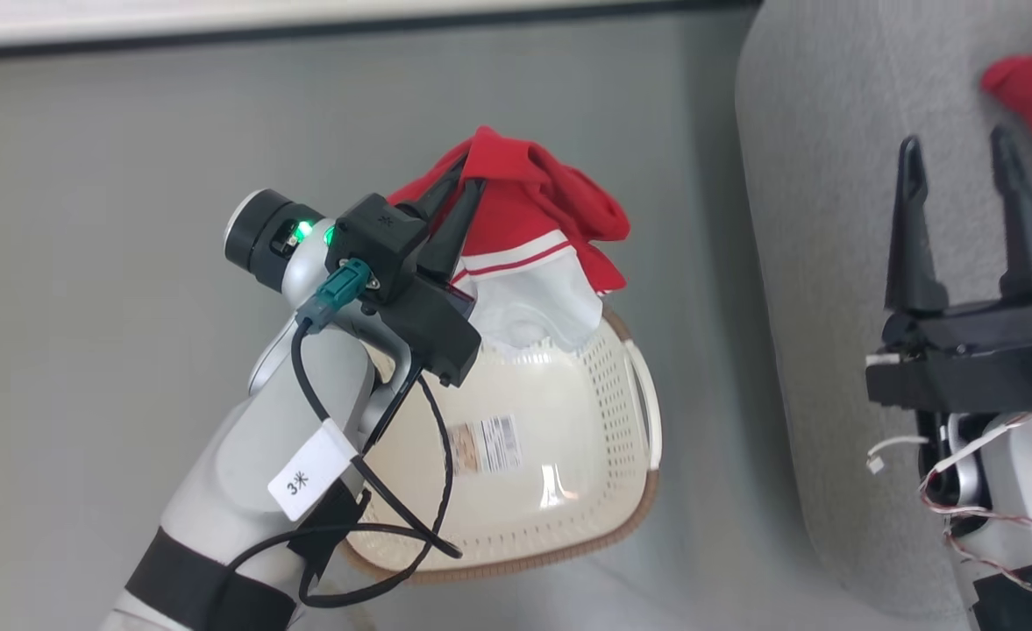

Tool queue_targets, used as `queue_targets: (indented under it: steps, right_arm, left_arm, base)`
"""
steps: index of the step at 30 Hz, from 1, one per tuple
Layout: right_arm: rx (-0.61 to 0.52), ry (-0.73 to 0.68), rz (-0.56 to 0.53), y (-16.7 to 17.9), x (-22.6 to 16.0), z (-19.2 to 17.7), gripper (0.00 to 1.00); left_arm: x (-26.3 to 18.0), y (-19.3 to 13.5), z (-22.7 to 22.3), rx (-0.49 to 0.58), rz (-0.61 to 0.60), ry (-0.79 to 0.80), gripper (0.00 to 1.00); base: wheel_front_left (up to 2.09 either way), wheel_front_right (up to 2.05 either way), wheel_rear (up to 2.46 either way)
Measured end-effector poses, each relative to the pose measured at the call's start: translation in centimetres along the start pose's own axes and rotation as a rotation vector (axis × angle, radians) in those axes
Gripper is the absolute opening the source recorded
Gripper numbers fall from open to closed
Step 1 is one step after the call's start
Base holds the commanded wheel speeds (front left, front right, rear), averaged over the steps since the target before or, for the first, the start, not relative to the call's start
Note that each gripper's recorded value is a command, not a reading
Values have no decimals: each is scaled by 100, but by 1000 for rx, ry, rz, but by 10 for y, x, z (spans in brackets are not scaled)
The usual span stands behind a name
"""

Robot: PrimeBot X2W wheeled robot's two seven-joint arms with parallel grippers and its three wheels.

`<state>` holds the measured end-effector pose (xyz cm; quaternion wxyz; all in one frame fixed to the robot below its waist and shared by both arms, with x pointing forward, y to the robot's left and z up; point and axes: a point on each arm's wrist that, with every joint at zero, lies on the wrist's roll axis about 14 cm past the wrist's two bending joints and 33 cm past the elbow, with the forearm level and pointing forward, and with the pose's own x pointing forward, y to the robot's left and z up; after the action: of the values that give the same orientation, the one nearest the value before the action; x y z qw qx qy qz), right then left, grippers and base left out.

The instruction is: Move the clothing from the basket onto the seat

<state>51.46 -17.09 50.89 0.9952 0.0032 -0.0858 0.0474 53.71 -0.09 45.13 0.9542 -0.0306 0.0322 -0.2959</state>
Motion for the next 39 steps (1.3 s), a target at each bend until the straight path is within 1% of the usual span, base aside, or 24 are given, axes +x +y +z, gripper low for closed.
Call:
queue_targets:
  steps: [5,9,15,19,25,29,33,39]
  right_arm:
    - [7,-10,22,6,-7,15,100]
    - [11,3,45,14,-17,20,100]
    - [21,8,116,37,-30,30,100]
    - [35,34,201,63,-46,29,100]
    - [38,50,325,102,-65,35,100]
    - [11,76,386,118,-79,33,100]
    - [-17,83,439,133,-92,35,100]
    - [-50,94,521,158,-107,38,100]
  left_arm:
    - [-9,-3,39,29,7,-64,0]
    - [-17,-5,65,36,17,-104,0]
    - [-34,-10,96,66,29,-142,0]
    - [-47,-14,114,91,33,-164,0]
    - [-69,-40,128,101,-5,-186,0]
    - [-84,-58,134,98,-32,-196,0]
    - [-100,-81,142,118,-72,-216,0]
    - [-120,-101,157,128,-98,-253,0]
  base:
    - [0,0,0]
    - [0,0,0]
    - [0,0,0]
    - [0,0,0]
    - [0,0,0]
    - [0,0,0]
    - [0,0,0]
    - [0,0,0]
